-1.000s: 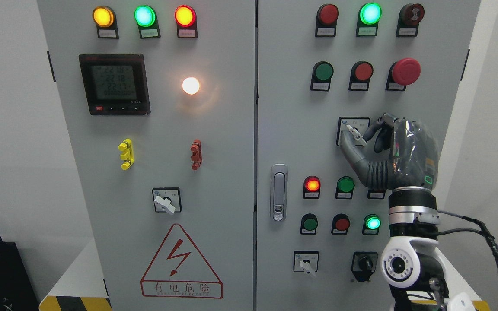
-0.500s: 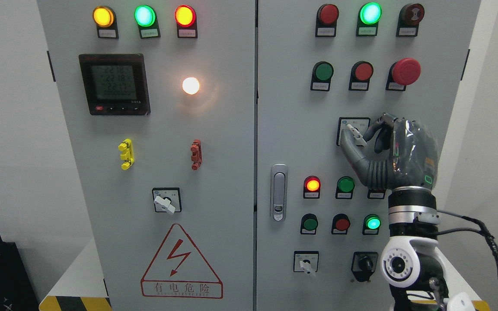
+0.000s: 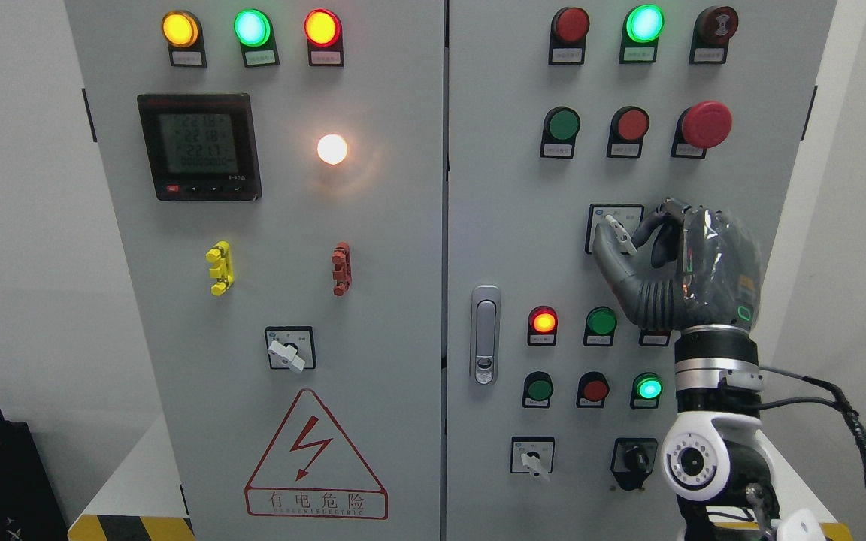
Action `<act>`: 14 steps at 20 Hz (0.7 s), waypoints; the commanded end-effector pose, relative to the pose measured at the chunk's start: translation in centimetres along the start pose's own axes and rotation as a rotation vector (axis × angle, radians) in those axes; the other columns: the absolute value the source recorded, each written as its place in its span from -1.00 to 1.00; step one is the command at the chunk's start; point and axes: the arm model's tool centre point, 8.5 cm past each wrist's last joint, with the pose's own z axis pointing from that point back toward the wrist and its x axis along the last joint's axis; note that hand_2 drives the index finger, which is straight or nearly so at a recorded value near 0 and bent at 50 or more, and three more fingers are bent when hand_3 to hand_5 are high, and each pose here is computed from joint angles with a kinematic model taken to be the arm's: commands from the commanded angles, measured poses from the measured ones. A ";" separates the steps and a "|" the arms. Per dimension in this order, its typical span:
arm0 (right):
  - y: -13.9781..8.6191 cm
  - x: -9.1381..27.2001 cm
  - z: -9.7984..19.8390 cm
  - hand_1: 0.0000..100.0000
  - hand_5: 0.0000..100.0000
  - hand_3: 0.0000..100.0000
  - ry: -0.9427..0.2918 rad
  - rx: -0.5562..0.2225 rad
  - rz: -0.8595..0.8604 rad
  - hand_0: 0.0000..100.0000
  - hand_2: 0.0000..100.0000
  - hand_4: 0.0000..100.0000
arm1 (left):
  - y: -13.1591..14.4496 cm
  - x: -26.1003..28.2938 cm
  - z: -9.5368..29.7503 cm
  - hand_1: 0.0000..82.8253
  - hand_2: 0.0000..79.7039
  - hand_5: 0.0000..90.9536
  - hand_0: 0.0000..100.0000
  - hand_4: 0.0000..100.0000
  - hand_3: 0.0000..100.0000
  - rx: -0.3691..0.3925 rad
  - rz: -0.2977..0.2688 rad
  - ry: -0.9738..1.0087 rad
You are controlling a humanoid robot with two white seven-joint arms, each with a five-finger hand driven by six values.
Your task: Rotate and turn off gray switch
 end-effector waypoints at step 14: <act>0.0 0.0 0.0 -0.18 1.00 0.96 -0.001 0.003 -0.003 -0.04 0.45 0.85 | 0.1 -0.5 0.1 -0.06 -1.00 -1.00 -0.76 -1.00 -1.00 0.006 -0.003 0.013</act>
